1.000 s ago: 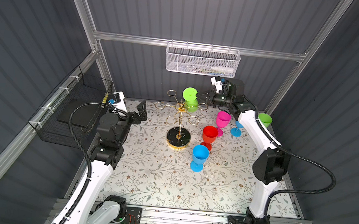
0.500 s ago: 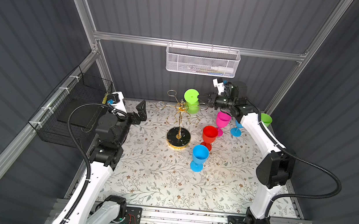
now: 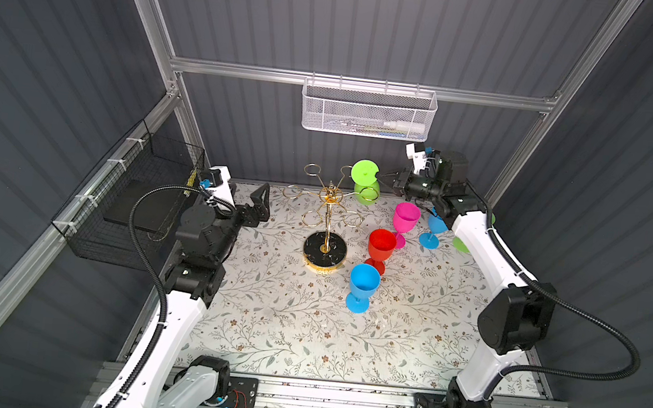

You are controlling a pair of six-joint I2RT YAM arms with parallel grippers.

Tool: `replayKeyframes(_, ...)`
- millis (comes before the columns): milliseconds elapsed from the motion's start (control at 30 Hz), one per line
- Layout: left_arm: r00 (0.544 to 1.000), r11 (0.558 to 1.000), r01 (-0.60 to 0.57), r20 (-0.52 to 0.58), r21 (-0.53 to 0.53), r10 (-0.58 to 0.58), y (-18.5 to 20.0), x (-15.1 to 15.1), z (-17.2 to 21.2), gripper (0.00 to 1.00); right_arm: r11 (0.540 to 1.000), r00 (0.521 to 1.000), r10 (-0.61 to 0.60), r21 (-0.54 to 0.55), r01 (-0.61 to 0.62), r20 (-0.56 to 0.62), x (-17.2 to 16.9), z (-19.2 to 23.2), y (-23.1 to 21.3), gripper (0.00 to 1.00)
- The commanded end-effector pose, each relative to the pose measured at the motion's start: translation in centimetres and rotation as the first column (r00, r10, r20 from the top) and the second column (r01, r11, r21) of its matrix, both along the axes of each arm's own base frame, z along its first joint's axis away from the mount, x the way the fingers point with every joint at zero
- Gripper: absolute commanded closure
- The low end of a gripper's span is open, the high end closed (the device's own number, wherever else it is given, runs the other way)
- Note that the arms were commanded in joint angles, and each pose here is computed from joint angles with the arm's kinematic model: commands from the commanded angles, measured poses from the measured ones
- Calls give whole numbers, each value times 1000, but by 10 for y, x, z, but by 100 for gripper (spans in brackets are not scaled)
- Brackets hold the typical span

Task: Take the wine glass off the wine glass rack
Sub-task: 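Lift the green glass off the rack with the right gripper while the left gripper approaches, then close the left gripper on the green glass's foot beside the right gripper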

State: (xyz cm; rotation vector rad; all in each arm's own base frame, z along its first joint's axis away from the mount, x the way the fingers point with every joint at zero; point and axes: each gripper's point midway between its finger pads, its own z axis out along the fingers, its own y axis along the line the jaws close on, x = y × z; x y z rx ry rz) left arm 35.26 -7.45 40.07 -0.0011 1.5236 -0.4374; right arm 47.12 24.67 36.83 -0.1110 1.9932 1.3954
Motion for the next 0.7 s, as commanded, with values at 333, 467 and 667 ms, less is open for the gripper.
replayKeyframes(333,746,743,666,70,-70,-662,-103,-16,63,25,975,950,-83,-174,140,300,-56,70,-44,100)
replayKeyframes(467,626,616,780,118,-113,-771,-118,-20,74,28,968,921,-50,-208,140,385,-83,87,-45,100)
replayKeyframes(667,449,430,891,145,-146,-882,-143,-27,84,32,960,891,26,-260,104,453,-118,103,-27,100)
